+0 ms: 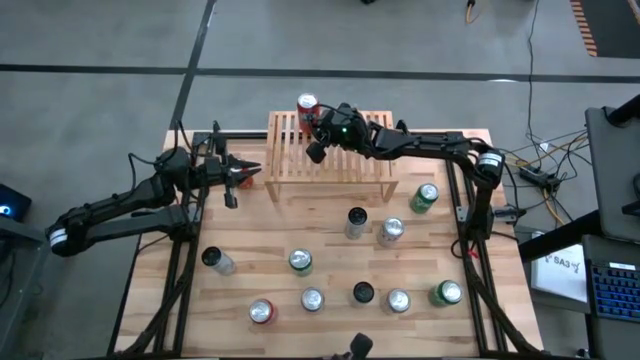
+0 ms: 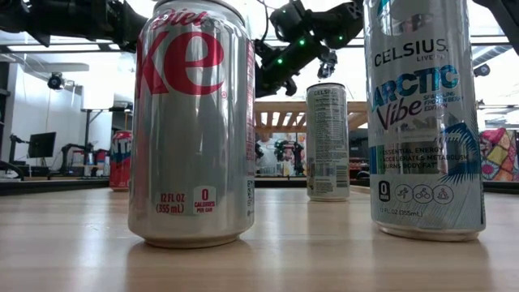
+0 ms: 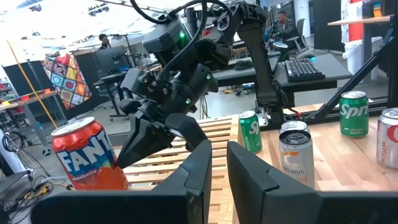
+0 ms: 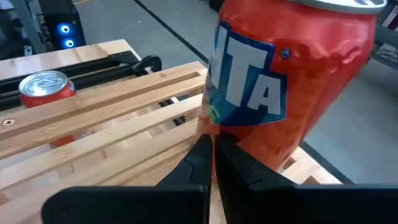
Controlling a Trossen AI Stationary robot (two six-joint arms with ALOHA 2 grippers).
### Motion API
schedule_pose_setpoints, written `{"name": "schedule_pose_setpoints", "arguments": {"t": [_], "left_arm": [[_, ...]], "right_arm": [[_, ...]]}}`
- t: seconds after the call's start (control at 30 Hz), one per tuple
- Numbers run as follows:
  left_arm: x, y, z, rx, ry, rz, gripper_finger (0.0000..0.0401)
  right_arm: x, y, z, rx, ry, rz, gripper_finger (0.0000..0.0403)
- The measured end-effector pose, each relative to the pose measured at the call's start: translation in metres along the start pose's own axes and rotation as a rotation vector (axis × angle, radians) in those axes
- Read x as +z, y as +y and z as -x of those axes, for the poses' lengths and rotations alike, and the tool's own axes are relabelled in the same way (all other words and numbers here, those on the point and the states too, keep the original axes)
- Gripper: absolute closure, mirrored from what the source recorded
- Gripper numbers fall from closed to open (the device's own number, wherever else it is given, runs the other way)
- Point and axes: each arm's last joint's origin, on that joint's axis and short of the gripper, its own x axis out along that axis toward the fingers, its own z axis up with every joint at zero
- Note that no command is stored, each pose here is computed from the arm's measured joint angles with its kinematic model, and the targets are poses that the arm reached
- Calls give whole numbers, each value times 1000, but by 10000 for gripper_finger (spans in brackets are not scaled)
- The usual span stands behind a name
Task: Place canned beverage on shelf
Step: Put the middle red soda can on the shelf
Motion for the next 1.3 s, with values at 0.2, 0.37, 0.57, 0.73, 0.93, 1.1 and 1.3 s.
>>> {"name": "schedule_pose_setpoints", "arguments": {"t": [0.2, 0.37, 0.57, 0.73, 0.93, 1.1, 1.3], "left_arm": [[0, 0, 0, 0, 0, 0, 366], [0, 0, 0, 0, 0, 0, 366], [0, 0, 0, 1, 0, -1, 366], [0, 0, 0, 0, 0, 0, 366], [0, 0, 0, 0, 0, 0, 366], [0, 0, 0, 0, 0, 0, 366], [0, 0, 0, 1, -1, -1, 366]], "right_arm": [[-1, 0, 0, 18, 6, -28, 394], [1, 9, 2, 48, -9, -4, 394], [7, -1, 0, 19, -71, -12, 394], [7, -3, 0, 17, -67, -18, 394], [7, 0, 0, 30, -65, -16, 394], [7, -4, 0, 22, -66, -15, 394], [6, -8, -1, 13, -65, -27, 394]]}}
